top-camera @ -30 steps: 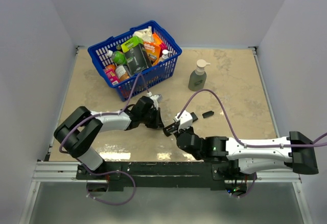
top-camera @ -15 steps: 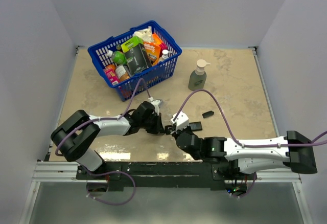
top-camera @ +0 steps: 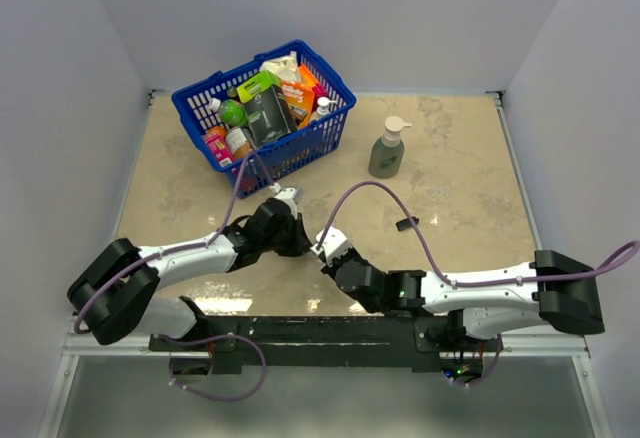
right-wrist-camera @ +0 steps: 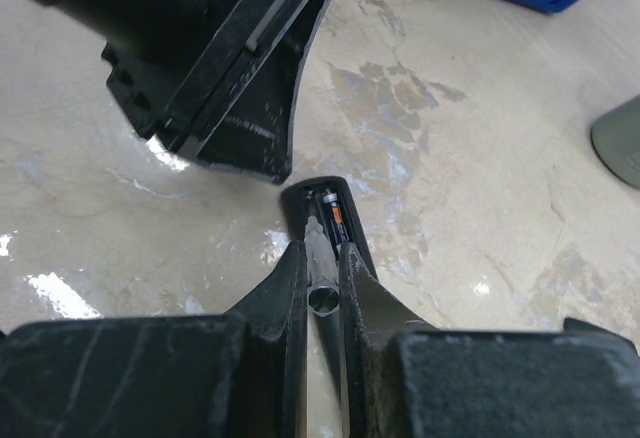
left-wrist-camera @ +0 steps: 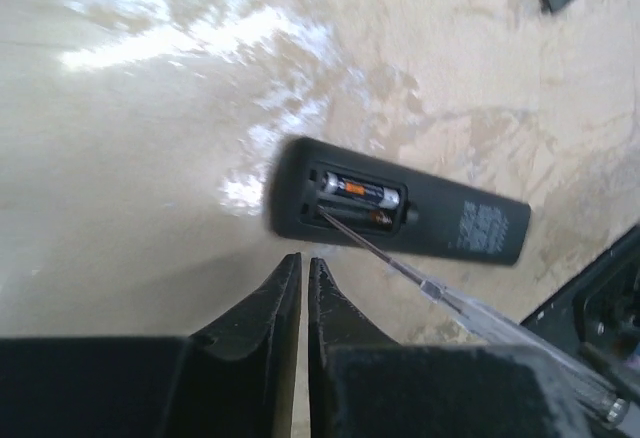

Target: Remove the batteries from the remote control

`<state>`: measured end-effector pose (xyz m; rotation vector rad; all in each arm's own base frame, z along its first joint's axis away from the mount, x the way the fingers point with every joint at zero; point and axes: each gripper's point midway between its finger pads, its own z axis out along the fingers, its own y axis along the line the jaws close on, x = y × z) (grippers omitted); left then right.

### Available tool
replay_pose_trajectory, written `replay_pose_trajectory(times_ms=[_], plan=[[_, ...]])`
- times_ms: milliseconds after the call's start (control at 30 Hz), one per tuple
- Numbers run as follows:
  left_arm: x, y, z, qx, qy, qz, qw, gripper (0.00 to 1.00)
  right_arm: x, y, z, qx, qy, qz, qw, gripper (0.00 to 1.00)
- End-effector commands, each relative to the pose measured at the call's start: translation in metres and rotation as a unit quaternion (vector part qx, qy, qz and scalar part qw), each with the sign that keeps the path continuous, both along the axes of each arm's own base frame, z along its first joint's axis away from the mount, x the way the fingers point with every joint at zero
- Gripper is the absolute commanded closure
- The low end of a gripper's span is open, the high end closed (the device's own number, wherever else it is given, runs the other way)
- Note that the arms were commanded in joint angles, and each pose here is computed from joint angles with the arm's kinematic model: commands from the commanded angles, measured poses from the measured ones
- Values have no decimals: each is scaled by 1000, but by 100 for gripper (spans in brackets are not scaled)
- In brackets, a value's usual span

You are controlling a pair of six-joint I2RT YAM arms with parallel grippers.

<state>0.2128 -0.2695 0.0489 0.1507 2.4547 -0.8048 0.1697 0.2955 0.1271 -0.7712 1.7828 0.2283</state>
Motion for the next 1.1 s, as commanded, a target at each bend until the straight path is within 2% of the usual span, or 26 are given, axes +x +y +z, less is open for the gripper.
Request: replay_pose_trajectory(times_ms=[0, 167, 400, 600, 733, 1067], plan=[[27, 41, 12, 27, -15, 101, 994, 87, -4, 32, 24, 24, -20, 57, 998, 100], [45, 61, 31, 30, -38, 138, 989, 82, -17, 57, 33, 36, -29, 132, 990, 100], [49, 57, 40, 29, -53, 110, 992, 73, -48, 86, 33, 33, -15, 254, 967, 100], [46, 46, 40, 17, -51, 77, 996, 71, -36, 65, 41, 31, -22, 205, 978, 100], [47, 47, 36, 29, -49, 71, 996, 69, -33, 49, 54, 64, -32, 182, 981, 100], [41, 50, 26, 55, -35, 50, 997, 64, -32, 35, 41, 66, -16, 160, 985, 100]])
